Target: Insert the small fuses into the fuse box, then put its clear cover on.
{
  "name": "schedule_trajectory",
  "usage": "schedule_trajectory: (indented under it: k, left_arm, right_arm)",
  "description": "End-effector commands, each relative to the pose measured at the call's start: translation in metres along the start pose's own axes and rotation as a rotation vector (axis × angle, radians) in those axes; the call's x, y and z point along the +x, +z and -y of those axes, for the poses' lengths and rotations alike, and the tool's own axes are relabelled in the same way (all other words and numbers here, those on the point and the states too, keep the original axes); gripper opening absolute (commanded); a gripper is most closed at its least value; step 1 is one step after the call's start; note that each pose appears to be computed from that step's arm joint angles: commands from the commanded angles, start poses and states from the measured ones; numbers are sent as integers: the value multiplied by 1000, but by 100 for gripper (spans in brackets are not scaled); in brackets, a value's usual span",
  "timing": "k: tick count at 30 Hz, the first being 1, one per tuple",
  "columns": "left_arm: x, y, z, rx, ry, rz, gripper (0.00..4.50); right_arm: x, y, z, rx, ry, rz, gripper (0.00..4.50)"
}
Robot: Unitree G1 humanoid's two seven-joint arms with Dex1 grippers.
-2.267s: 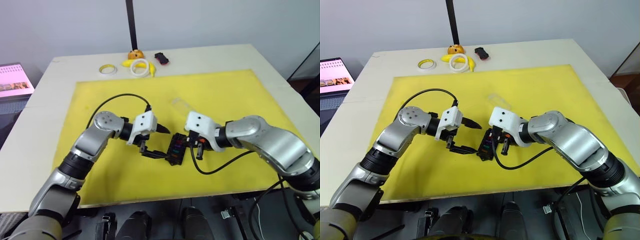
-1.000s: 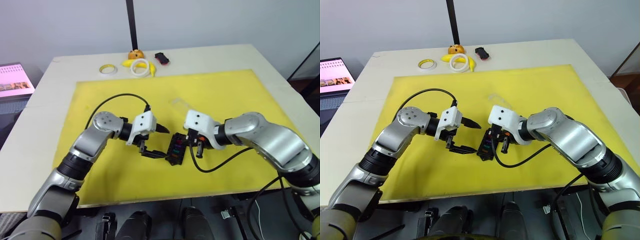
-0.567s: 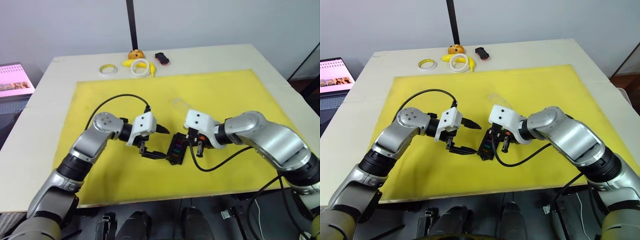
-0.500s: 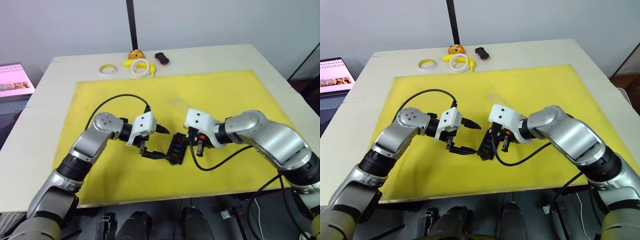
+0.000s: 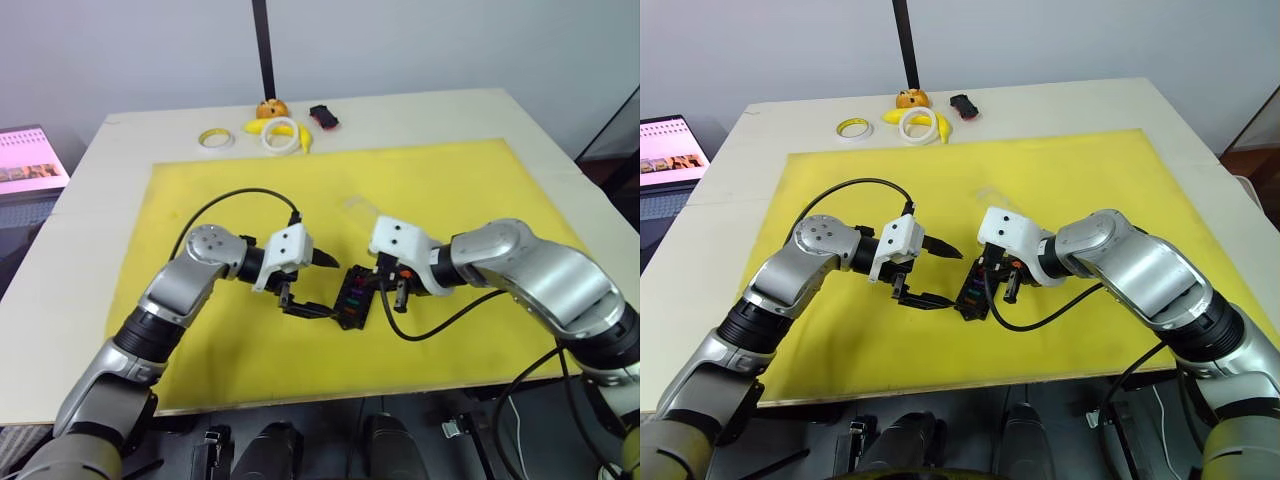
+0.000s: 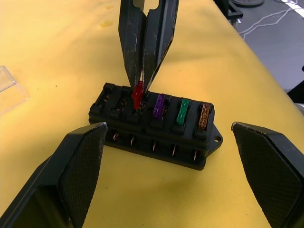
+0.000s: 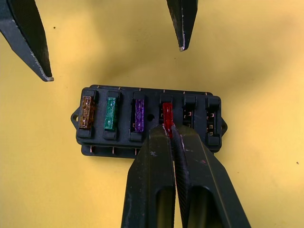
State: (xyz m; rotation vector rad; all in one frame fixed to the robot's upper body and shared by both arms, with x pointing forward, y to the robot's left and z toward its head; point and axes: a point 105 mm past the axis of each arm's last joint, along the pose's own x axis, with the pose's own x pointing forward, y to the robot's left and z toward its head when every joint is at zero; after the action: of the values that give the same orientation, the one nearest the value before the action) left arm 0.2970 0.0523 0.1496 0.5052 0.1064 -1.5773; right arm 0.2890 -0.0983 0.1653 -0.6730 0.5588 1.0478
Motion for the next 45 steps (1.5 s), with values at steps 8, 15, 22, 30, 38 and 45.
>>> schedule_trajectory:
  k: [8, 15, 22, 30, 38, 45]
  left_arm:
    - [-6, 8, -2, 30, 22, 16, 442]
    - [-6, 9, -4, 30, 21, 17, 442]
    - [-6, 9, -6, 36, 25, 13, 442]
    - [-4, 8, -4, 39, 22, 18, 442]
    - [-1, 6, 0, 33, 24, 28, 442]
    - [1, 6, -3, 30, 52, 43, 442]
  right_arm:
    - [-4, 6, 6, -27, -31, 18, 0]
    - [-3, 7, 7, -13, -17, 14, 0]
    - [1, 8, 3, -27, 10, 8, 0]
    - [2, 11, 4, -62, 14, -9, 0]
    - [0, 10, 4, -79, 24, -41, 0]
    - [-4, 14, 6, -106, 35, -72, 0]
